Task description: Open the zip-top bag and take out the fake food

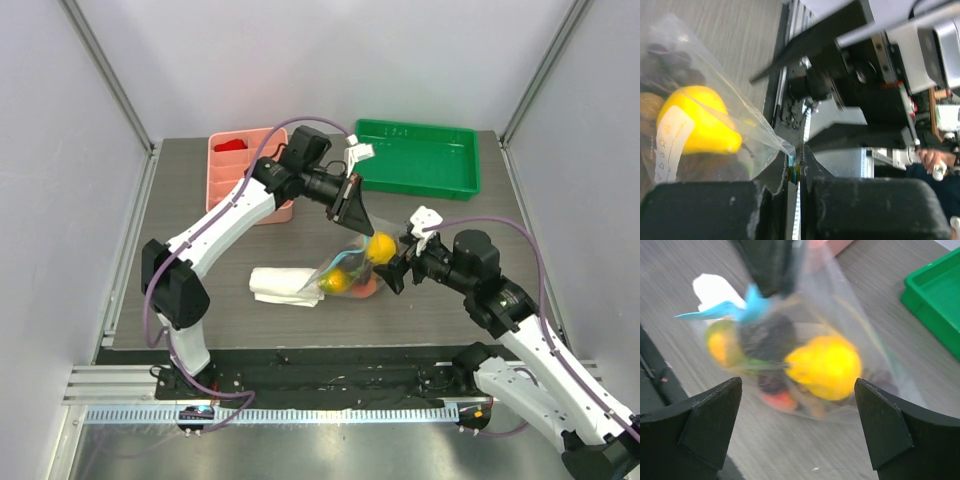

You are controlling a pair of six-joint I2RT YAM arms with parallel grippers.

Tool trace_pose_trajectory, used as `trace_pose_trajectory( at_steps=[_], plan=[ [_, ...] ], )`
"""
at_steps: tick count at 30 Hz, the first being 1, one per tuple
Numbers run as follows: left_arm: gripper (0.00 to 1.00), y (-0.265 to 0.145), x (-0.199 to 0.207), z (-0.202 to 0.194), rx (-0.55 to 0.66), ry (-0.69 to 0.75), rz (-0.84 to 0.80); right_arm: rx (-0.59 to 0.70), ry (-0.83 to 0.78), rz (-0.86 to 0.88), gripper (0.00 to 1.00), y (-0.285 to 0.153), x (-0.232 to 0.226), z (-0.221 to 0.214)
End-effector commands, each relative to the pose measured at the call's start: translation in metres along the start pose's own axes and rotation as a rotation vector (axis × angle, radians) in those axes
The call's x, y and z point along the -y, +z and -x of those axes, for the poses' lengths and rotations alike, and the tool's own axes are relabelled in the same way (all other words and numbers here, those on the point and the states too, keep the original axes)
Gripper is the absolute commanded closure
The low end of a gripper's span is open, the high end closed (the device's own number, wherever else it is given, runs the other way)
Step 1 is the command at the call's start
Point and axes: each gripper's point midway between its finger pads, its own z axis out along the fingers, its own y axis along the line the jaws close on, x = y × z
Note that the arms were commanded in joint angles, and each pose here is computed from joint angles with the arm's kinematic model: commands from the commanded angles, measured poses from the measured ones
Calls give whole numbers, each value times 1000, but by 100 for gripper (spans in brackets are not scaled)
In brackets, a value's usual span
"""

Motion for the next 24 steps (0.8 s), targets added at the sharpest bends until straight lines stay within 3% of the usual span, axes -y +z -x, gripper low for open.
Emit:
trace_pose_trajectory(
  at_steps=[1, 11, 13, 14, 16, 24],
  plan=[
    [100, -16, 36, -15, -69, 86, -107, 26, -218, 27, 0, 7, 14, 18],
    [100, -21, 45, -28, -131, 135, -184, 65, -474, 206, 0, 20, 39, 56],
    [100, -22, 44, -31, -142, 152, -191, -16, -433, 307, 0, 30, 35, 36],
    [100, -21, 44, -32, -144, 151, -191, 14, -491, 367, 0, 29, 30, 50],
    [100, -21, 44, -32, -142, 151, -194, -40, -448, 448, 3, 27, 21, 38],
    [100, -20, 46, -31, -133, 126, -210, 24, -397, 595, 1, 26, -14, 40]
  ],
)
